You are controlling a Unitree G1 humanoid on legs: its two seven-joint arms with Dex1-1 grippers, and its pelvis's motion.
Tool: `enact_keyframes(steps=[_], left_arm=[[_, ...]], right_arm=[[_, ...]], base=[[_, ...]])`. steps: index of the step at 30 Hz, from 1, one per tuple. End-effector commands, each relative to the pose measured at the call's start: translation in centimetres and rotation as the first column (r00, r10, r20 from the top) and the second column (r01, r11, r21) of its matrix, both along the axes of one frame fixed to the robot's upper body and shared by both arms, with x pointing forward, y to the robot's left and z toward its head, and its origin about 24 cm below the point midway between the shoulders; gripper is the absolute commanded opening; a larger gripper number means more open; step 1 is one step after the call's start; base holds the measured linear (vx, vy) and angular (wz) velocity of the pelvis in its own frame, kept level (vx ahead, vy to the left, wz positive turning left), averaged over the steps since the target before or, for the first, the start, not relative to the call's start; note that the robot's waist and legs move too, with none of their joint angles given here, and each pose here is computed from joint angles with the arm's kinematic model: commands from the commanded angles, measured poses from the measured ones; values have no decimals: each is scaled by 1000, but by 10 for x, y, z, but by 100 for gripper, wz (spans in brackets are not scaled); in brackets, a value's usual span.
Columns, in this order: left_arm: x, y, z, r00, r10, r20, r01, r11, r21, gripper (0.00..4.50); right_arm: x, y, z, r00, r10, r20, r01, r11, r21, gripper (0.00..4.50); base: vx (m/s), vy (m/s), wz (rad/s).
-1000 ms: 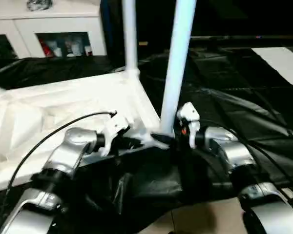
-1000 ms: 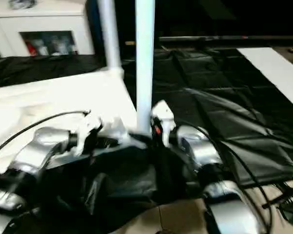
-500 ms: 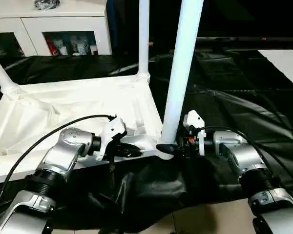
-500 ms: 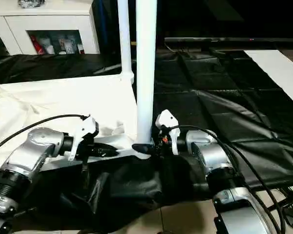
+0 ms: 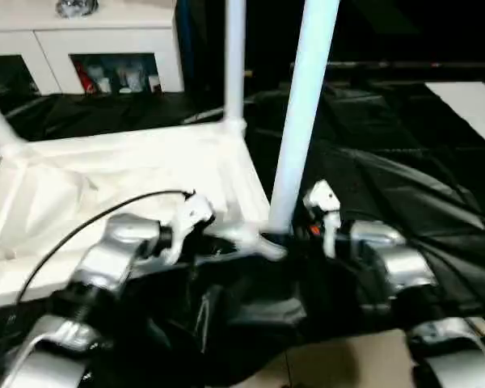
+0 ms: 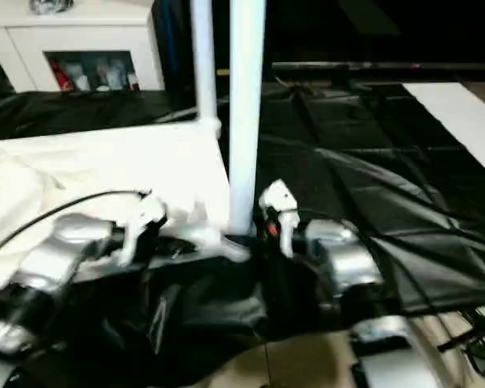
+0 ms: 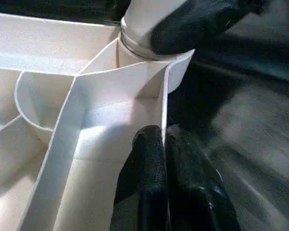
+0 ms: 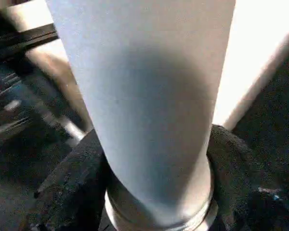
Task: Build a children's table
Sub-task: Rotate leg to tighten
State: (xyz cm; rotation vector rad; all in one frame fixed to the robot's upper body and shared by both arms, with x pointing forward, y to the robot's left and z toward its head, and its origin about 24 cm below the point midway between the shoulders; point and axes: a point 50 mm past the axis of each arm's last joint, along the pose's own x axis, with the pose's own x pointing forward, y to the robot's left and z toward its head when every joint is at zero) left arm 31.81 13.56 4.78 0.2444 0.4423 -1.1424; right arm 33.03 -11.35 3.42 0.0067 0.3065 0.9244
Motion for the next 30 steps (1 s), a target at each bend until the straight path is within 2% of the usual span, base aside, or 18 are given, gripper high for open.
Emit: enact_keyframes(steps=[1, 4, 5, 7, 8, 9, 12, 13, 16, 17, 18, 24, 26, 30], left_arm=[[16, -19, 17, 992, 72, 102, -67, 997, -48, 0], [19, -21, 18, 989, 103, 108, -98, 994, -47, 0], [26, -29, 20, 979, 164, 124, -158, 986, -55, 0], [30, -37, 23, 972, 191, 133, -183, 980, -74, 0], [30, -37, 23, 972, 191, 133, -183, 980, -74, 0], [31, -43, 24, 970, 195, 144, -184, 979, -86, 0], [29, -48, 24, 975, 171, 144, -158, 983, -96, 0], [28, -48, 24, 977, 159, 143, -146, 984, -99, 0], [23, -48, 22, 984, 114, 135, -101, 989, -105, 0], [22, -46, 21, 985, 107, 133, -94, 990, -102, 0], [21, -45, 20, 986, 103, 132, -90, 991, -100, 0], [14, -31, 16, 993, 34, 112, -26, 997, -69, 0], [13, -27, 16, 994, 24, 108, -17, 998, -63, 0], [7, -13, 14, 996, -24, 83, 26, 999, -27, 0]], right_arm=[[1, 23, -13, 995, -74, -63, 72, 997, -22, 259], [3, 27, -14, 991, -114, -74, 113, 993, -18, 259], [6, 42, -14, 980, -181, -88, 181, 983, -12, 259], [8, 55, -13, 968, -231, -95, 230, 973, -16, 259], [8, 55, -13, 968, -231, -95, 230, 973, -16, 259], [8, 66, -14, 967, -239, -83, 238, 971, -29, 259], [7, 72, -13, 974, -217, -63, 215, 976, -38, 259], [7, 72, -13, 976, -208, -61, 206, 978, -35, 294], [7, 69, -8, 980, -178, -94, 183, 982, 52, 338], [8, 67, -7, 982, -168, -87, 173, 984, 53, 338], [8, 66, -6, 984, -160, -81, 165, 985, 52, 364], [8, 45, -4, 998, -35, -46, 33, 999, -42, 386], [7, 40, -4, 999, -4, -52, 1, 998, -57, 386], [2, 16, 0, 991, 93, -98, -102, 991, -90, 386]], base=[[0, 0, 0], [0, 0, 0], [0, 0, 0], [0, 0, 0], [0, 0, 0], [0, 0, 0], [0, 0, 0], [0, 0, 0], [0, 0, 0], [0, 0, 0], [0, 0, 0], [0, 0, 0], [0, 0, 0], [0, 0, 0]])
